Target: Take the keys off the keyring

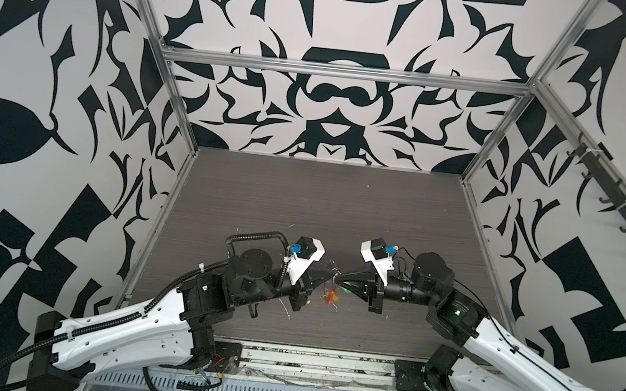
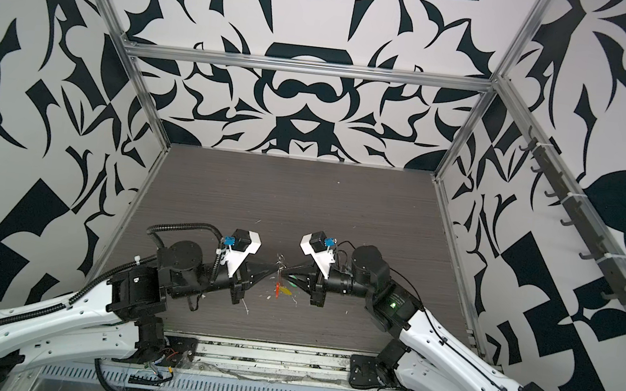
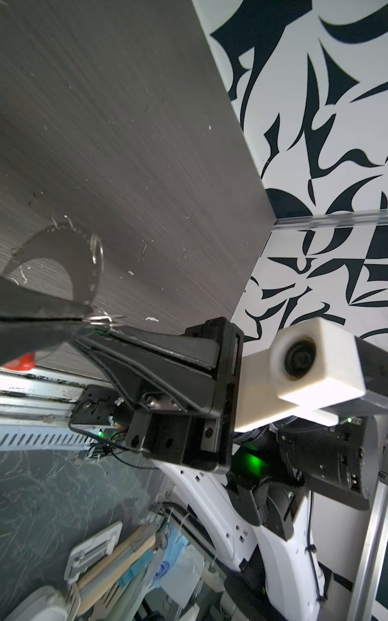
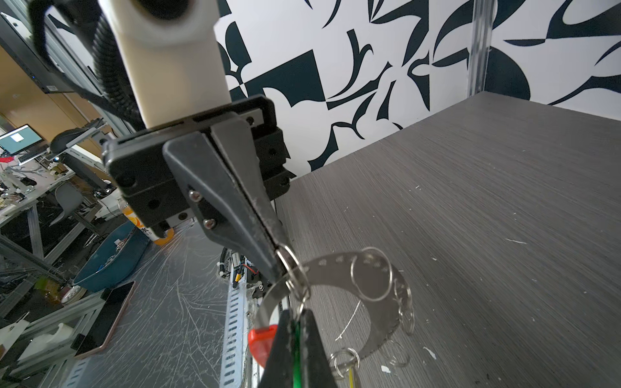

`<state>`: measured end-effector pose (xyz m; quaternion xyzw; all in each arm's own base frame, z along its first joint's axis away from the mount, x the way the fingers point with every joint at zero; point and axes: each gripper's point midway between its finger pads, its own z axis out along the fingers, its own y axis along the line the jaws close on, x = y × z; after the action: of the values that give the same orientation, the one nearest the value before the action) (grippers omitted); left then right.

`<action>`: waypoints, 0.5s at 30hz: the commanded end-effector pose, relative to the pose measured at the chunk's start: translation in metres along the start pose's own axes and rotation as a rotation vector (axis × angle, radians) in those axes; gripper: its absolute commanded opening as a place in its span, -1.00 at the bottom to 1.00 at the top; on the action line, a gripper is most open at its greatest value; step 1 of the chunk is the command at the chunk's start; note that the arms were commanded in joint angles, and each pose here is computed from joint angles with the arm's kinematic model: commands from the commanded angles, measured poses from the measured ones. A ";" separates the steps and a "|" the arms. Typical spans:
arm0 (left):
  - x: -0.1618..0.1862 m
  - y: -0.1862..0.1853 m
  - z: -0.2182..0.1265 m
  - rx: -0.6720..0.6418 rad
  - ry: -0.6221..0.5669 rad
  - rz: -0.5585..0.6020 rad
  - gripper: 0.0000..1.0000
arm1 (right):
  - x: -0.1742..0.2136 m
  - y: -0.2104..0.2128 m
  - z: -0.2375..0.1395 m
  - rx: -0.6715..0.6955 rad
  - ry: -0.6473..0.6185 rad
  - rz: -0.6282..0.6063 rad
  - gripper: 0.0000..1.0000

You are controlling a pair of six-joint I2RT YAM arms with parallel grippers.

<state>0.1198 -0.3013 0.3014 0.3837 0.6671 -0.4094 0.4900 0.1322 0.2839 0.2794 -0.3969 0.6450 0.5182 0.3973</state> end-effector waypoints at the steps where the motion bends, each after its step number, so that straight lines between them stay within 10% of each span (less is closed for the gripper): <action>1: -0.024 0.005 -0.007 -0.060 -0.096 0.056 -1.00 | -0.012 -0.006 -0.001 0.043 -0.038 0.001 -1.00; 15: -0.018 -0.009 -0.003 -0.088 -0.081 0.150 -1.00 | -0.010 -0.006 -0.004 0.054 -0.039 0.012 -1.00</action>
<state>0.1170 -0.3035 0.3007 0.4006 0.6570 -0.3484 0.5352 0.1326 0.2833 0.2791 -0.3906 0.6497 0.5192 0.3947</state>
